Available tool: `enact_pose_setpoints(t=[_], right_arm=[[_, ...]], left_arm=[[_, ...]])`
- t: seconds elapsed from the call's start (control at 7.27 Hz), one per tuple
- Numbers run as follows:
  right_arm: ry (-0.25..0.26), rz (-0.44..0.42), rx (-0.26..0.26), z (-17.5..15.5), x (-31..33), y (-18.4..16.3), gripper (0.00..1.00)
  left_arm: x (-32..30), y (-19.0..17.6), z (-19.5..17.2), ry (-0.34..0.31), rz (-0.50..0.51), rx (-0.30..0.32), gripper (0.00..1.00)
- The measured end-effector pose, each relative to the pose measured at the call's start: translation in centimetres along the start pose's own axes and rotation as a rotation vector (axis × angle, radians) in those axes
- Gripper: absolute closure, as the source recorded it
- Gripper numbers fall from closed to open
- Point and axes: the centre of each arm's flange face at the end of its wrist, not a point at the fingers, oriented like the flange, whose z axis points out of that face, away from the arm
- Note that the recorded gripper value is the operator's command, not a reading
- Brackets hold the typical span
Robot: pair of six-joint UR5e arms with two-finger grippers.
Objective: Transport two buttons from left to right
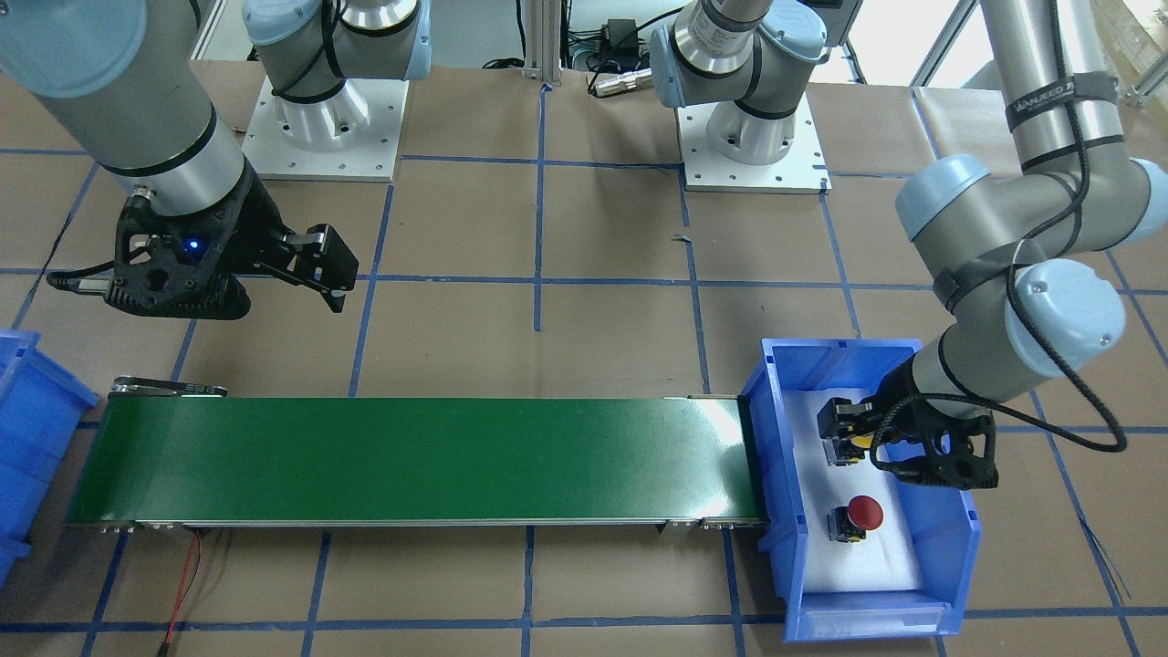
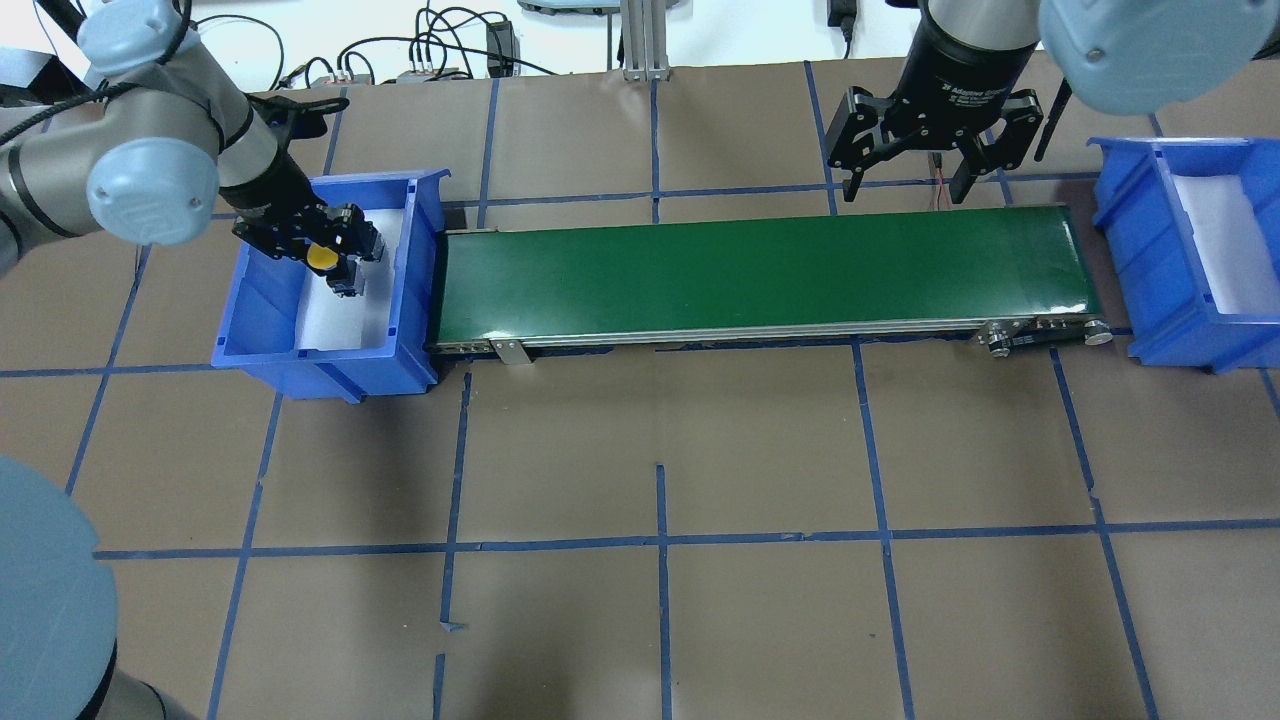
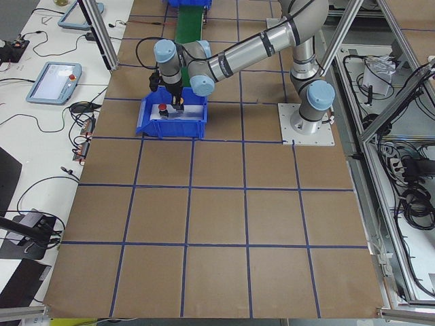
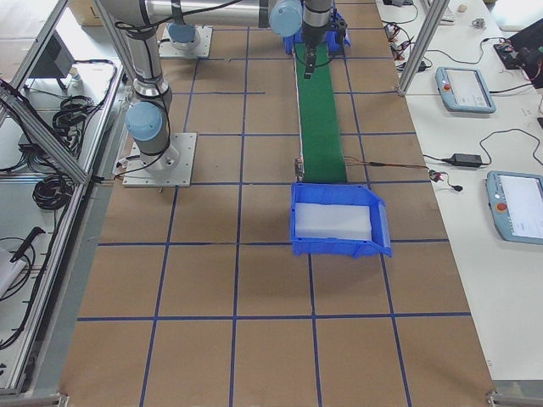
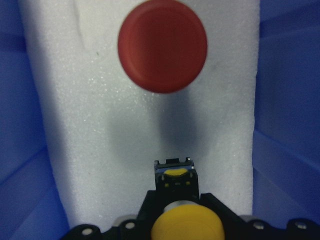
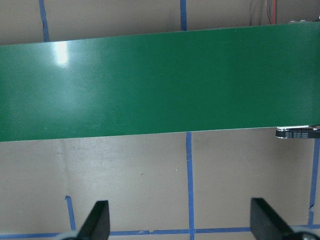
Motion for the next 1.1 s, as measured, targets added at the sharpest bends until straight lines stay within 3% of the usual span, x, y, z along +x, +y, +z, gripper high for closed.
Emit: enact_pose_setpoints(t=[0.28, 0.41, 0.69, 1.1], right_arm=[[0.000, -0.001, 0.000, 0.0, 0.0, 0.0, 0.00], [0.000, -0.001, 0.001, -0.1, 0.0, 0.0, 0.00], [0.000, -0.004, 0.003, -0.2, -0.1, 0.1, 0.00], [0.000, -0.003, 0.003, -0.2, -0.1, 0.1, 0.00]], left_arm=[[3.6, 0.1, -5.3, -0.001, -0.035, 0.015, 0.68], [7.7, -0.2, -6.2, -0.006, -0.069, 0.024, 0.68], [15.8, -1.2, -4.3, -0.011, -0.102, 0.032, 0.68], [19.6, -2.8, 0.3, -0.013, -0.087, 0.044, 0.68]])
